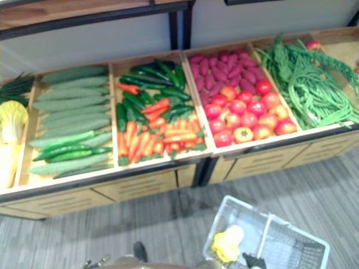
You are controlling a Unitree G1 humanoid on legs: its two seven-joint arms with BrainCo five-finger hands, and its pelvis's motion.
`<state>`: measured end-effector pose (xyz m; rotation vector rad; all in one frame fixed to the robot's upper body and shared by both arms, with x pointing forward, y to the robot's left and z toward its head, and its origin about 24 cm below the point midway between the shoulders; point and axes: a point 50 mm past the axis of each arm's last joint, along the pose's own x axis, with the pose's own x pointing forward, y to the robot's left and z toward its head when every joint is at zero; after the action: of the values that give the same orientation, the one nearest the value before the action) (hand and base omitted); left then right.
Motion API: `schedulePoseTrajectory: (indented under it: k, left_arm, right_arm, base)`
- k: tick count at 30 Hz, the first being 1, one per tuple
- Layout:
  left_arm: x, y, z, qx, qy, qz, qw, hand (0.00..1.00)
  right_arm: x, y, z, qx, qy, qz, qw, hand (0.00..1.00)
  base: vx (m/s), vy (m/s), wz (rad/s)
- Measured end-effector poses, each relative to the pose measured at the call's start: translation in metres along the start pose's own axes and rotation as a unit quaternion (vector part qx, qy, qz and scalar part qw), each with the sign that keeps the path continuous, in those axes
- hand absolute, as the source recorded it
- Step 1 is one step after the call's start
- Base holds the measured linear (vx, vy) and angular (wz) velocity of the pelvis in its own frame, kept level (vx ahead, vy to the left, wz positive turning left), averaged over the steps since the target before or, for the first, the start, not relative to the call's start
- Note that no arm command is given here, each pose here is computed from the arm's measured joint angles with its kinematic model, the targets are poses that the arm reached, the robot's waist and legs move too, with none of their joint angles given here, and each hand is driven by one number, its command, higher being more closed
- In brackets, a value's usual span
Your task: Pick vegetable in the basket
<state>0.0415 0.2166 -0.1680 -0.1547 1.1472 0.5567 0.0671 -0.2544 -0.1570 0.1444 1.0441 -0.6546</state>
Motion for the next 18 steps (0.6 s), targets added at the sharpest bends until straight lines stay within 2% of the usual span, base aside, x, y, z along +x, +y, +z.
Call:
schedulePoseTrajectory:
  k: [2, 9, 18]
  left_arm:
    - [-0.002, 0.004, -0.013, 0.024, 0.023, -0.012, 0.999, 0.00]
    - [-0.002, 0.004, -0.013, 0.026, 0.023, -0.012, 0.999, 0.00]
    - [0.001, 0.006, 0.000, 0.064, 0.002, -0.010, 0.998, 0.00]
  right_arm:
    - [-0.002, 0.000, -0.007, -0.005, 0.010, 0.017, 1.000, 1.00]
    - [-0.002, 0.001, -0.007, -0.010, 0.011, 0.021, 1.000, 1.00]
    - [-0.004, 0.014, -0.012, -0.061, 0.016, 0.053, 0.997, 1.00]
  base:
    - [-0.02, 0.022, -0.03]
    - [0.00, 0.000, 0.04]
    - [0.00, 0.000, 0.02]
